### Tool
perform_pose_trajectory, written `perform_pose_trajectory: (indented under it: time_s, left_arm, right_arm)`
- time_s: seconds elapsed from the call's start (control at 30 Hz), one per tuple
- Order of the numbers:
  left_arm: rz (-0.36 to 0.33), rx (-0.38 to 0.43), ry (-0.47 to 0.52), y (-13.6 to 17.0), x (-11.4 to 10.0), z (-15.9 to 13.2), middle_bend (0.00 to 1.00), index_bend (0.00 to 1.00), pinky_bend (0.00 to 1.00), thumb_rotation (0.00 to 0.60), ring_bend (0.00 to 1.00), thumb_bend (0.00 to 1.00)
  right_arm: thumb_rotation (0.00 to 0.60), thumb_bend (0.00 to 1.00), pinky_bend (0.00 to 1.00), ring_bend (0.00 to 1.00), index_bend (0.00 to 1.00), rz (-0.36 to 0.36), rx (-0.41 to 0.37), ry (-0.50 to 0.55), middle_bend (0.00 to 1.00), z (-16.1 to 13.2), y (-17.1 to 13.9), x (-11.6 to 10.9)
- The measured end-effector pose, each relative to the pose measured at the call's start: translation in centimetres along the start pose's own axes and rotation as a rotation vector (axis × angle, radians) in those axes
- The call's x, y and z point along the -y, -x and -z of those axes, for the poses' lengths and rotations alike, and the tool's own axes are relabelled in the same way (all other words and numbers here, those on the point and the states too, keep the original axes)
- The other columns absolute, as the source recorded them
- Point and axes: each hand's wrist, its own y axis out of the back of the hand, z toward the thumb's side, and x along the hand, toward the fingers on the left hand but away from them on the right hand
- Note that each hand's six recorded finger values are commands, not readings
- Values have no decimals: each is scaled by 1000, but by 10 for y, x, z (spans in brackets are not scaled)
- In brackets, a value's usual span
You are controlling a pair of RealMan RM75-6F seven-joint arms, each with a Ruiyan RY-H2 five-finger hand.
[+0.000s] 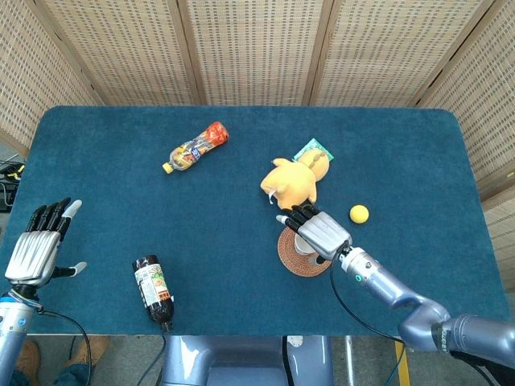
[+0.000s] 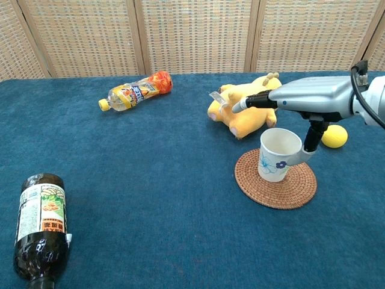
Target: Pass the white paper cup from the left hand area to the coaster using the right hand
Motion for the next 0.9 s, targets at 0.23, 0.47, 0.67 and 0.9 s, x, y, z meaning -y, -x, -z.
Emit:
perform_pose_trajectory:
  time_s: [0.23, 0.47, 0.67, 0.9]
  left_arm:
    - [-9, -1, 3, 2, -1, 1, 0, 0, 0, 600, 0, 0]
    - [-42, -5, 13, 14, 0, 6, 0, 0, 0, 600, 0, 0]
    - [-85, -6, 8, 22, 6, 17, 0, 0, 0, 600, 0, 0]
    - [-98, -1, 11, 30, 12, 23, 0, 0, 0, 600, 0, 0]
  right_arm:
    - [600, 0, 0, 0, 18, 61, 35, -12, 0, 6, -32, -23]
    - [600, 0, 0, 0, 3, 196, 179, -5, 0, 31, -92, -30]
    - [600, 0, 0, 0, 0, 315, 369, 4, 0, 60, -163, -9]
    - [600, 0, 0, 0, 0, 352, 465, -17, 0, 78, -207, 19]
